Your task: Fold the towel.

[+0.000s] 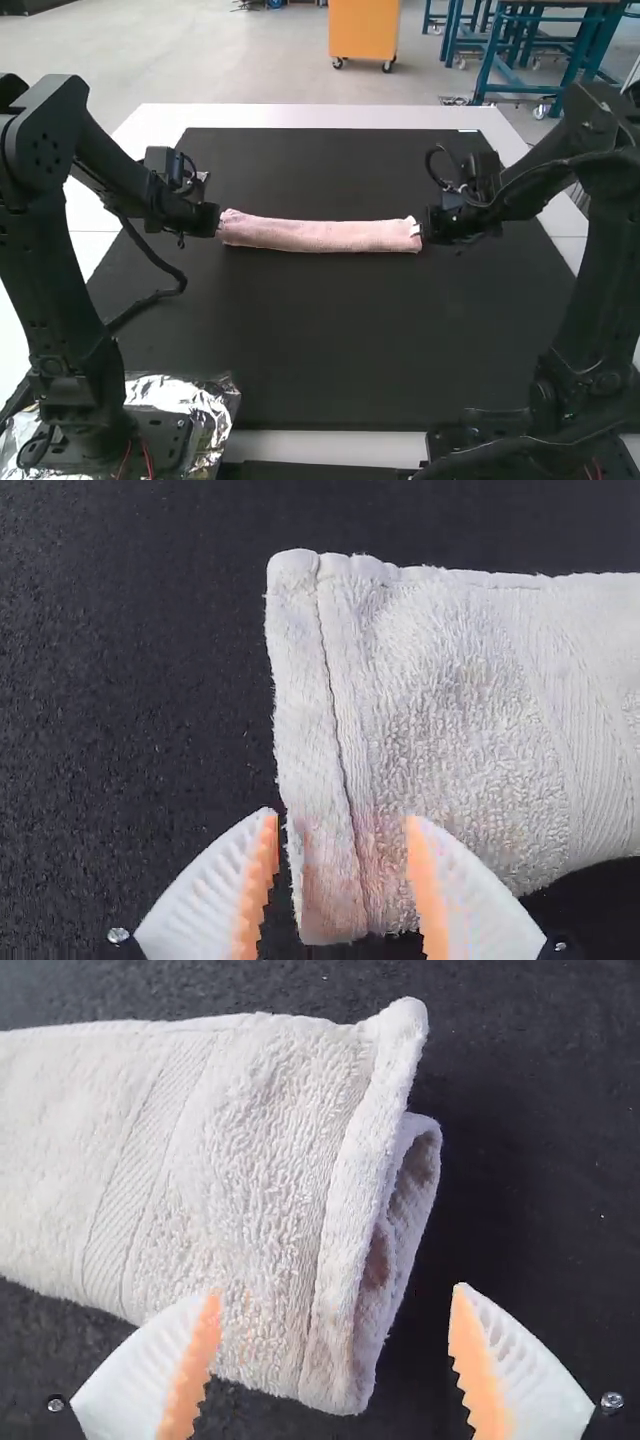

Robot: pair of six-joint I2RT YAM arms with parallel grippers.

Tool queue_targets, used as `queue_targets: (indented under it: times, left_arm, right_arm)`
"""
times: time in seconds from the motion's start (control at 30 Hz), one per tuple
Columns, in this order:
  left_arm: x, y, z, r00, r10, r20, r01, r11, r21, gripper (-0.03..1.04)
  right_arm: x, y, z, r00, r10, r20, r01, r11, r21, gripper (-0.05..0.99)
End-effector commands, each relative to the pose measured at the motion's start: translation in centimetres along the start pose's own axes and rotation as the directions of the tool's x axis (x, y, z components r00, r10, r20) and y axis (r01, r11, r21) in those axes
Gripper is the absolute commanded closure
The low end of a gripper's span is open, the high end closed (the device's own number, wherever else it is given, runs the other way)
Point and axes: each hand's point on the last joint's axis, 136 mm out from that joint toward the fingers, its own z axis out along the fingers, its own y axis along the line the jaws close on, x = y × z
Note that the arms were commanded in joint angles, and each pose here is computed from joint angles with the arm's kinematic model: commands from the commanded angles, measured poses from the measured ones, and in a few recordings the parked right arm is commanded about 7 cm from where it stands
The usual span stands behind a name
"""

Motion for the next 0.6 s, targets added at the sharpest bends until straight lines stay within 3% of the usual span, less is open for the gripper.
queue_targets:
  times: [0.0,0.03,0.07,0.27,0.57]
  left_arm:
    - [-0.8,-0.4,-0.4,0.999,0.014,0.036,-0.014,0.9999,-0.001,0.2]
    - [-1.2,-0.4,-0.4,0.999,0.013,0.048,-0.013,0.9999,-0.002,0.05]
    - [-1.6,-0.3,-0.5,0.998,0.011,0.06,-0.011,0.9999,-0.004,0.03]
    - [-4.5,0.4,-1.1,0.991,-0.033,0.128,0.035,0.9993,-0.016,0.03]
    - [-7.3,0.8,-1.8,0.984,-0.051,0.173,0.055,0.9983,-0.019,0.04]
  right_arm:
    - [-1.5,-0.2,-0.8,0.999,-0.006,0.046,0.005,1.0,0.005,0.09]
    - [-1.8,-0.2,-0.8,0.999,-0.005,0.053,0.005,1.0,0.002,0.04]
    - [-2.0,-0.1,-0.9,0.998,-0.006,0.059,0.006,1.0,0.002,0.02]
    - [-3.7,0.6,-0.9,0.996,-0.03,0.089,0.03,1.0,-0.005,0.02]
    - [-3.0,-0.2,1.4,0.998,-0.03,0.059,0.03,1.0,0.004,0.02]
